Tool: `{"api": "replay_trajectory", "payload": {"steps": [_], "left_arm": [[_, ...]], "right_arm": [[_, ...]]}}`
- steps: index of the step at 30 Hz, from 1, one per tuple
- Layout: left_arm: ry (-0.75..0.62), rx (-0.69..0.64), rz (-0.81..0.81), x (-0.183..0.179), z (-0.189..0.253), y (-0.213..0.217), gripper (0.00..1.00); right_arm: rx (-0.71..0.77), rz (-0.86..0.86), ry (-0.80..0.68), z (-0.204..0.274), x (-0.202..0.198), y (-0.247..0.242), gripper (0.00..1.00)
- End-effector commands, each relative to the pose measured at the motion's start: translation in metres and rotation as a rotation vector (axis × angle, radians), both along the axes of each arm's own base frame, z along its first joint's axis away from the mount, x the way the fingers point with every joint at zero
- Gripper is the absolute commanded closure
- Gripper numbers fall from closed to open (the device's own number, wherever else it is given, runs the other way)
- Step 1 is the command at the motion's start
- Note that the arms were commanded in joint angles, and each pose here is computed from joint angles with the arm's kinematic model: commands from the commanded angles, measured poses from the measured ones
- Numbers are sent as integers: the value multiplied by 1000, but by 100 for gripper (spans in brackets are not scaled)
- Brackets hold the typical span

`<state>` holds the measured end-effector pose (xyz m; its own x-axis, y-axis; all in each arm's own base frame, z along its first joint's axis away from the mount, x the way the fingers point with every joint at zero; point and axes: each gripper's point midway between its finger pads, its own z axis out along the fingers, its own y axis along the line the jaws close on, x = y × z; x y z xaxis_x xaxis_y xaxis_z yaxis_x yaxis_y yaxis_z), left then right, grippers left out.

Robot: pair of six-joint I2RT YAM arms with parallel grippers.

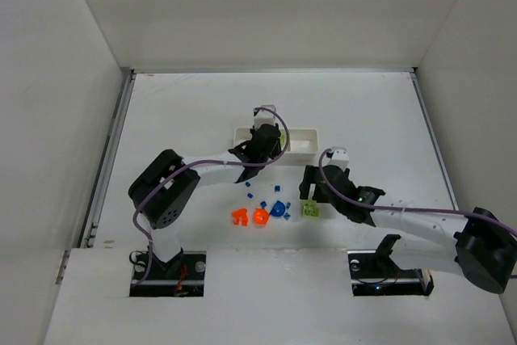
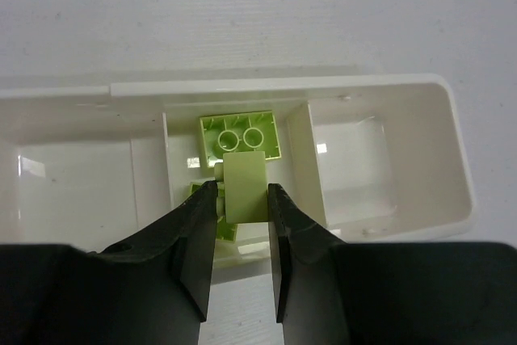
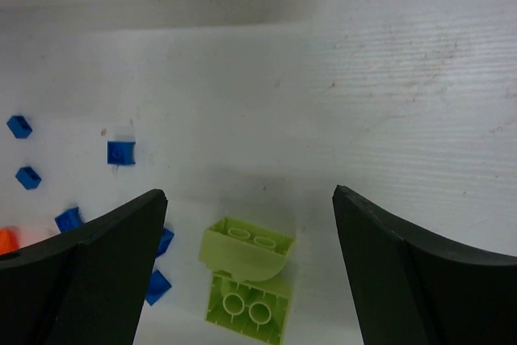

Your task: Sort the legos into containers by color

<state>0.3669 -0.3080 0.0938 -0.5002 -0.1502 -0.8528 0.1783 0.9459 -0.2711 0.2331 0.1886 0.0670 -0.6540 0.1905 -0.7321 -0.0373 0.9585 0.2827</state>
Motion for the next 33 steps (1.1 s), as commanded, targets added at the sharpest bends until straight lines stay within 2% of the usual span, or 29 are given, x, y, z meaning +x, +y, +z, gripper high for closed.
{"api": "replay_trajectory", "payload": {"steps": [1,2,4,9,15,18,22,27,30,33], "left_arm": [[-34,-51,-9,16,19,-15,81],[-33,-46,-2,17,17,-14,73],[-45,-51,7,16,23,-11,64],[-92,-78,24,4,49,3,54],[-135,-123,9,-38,73,23,54],[-130,-126,-6,-62,67,32,54],[-116,-116,-51,-94,54,38,54],[-112,-102,-107,-129,43,39,53],[-119,-100,-136,-152,36,40,51],[-117,-100,-141,-161,31,41,49]], "right_arm": [[-5,-2,15,4,-8,7,9],[-4,2,30,1,-13,9,9],[1,12,49,-3,-17,13,10],[-12,22,84,-14,-23,21,14],[-27,-10,87,-22,-17,22,27],[-38,-16,88,-24,-16,23,40],[-46,-31,75,-20,-14,18,48],[1,-32,-11,20,3,18,49],[36,-9,-110,66,39,30,49],[62,14,-163,87,71,46,49]]}}
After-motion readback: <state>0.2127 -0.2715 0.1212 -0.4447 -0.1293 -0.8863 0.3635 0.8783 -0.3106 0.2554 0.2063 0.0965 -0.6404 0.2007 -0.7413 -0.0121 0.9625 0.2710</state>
